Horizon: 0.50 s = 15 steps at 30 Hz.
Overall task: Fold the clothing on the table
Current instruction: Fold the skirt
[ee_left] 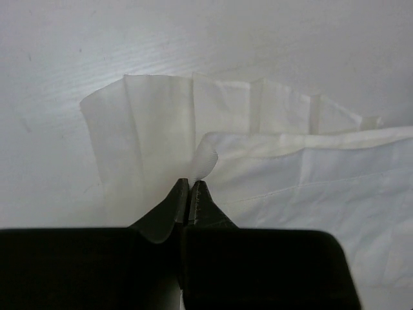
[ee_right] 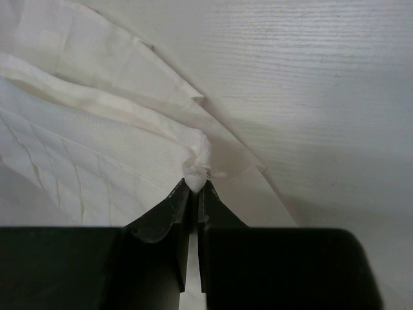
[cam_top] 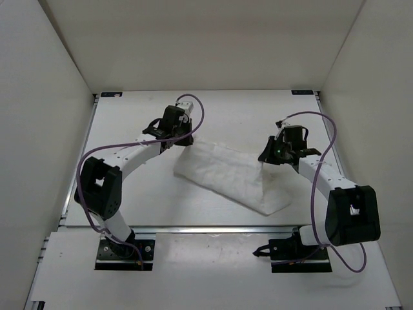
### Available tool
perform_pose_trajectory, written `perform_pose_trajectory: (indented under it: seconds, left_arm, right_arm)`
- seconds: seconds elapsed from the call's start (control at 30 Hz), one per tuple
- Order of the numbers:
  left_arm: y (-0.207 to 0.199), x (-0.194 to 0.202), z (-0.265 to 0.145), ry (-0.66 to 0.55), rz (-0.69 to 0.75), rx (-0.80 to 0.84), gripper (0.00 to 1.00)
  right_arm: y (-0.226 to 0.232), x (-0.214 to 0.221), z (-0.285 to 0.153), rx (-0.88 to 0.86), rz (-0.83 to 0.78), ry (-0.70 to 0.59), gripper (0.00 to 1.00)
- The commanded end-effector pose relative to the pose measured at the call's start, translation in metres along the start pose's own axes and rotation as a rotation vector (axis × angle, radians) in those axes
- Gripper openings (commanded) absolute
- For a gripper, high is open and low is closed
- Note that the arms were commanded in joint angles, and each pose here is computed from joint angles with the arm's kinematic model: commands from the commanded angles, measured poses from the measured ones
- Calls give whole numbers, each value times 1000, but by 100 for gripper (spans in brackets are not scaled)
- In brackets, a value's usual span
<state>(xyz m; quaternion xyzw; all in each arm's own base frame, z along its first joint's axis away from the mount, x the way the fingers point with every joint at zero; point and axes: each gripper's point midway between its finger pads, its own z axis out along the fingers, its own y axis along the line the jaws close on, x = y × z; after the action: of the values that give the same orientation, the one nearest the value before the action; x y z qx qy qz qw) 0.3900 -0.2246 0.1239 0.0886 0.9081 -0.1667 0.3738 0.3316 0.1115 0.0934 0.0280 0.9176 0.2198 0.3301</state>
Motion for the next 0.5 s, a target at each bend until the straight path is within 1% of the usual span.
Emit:
perform_pose_trajectory:
  seconds: [0.0,0.03,0.1,0.13,0.17,0.2,0.23,0.3,0.33,0.37,0.4,0.43,0.47]
  left_arm:
    - [-8,-49,-4,-113,31,27,0]
    - [3,-49,2,-103,15,4,0]
    - [4,-90,0,-171,-17,14,0]
    - [11,-101,-1,-190,-35,11,0]
    - [3,-129,-7,-244,-34,34,0]
    - [0,-160,-17,-311,-32,39,0]
    - [-3,-171,-23,-326,-29,38,0]
    - [-21,-240,-72,-503,2,77,0]
    - [-27,-254,-87,-550,17,79,0]
    - [-40,-281,-117,-663,60,91,0]
    - [-50,-297,-144,-739,86,81,0]
    - [-57,-312,-164,-818,102,53,0]
    - [-63,-321,-181,-866,129,47,0]
  right_arm:
    - [-2,-26,-8,-8,-20,-96,0]
    - [-5,-37,-8,-3,-1,-110,0]
    - [-6,-67,-10,-8,-10,-140,0]
    - [0,-98,-15,-14,-32,-187,1]
    - [6,-130,-22,-26,-45,-232,0]
    - [9,-146,-28,-24,-64,-260,0]
    - [21,-177,-42,-36,-96,-314,0]
    - [52,-238,-86,-63,-170,-469,0]
    - [62,-249,-96,-71,-201,-501,0]
    - [76,-272,-123,-67,-249,-583,0]
    - [82,-281,-135,-65,-275,-615,0]
    - [92,-297,-156,-72,-306,-671,0]
    - [99,-305,-175,-82,-322,-711,0]
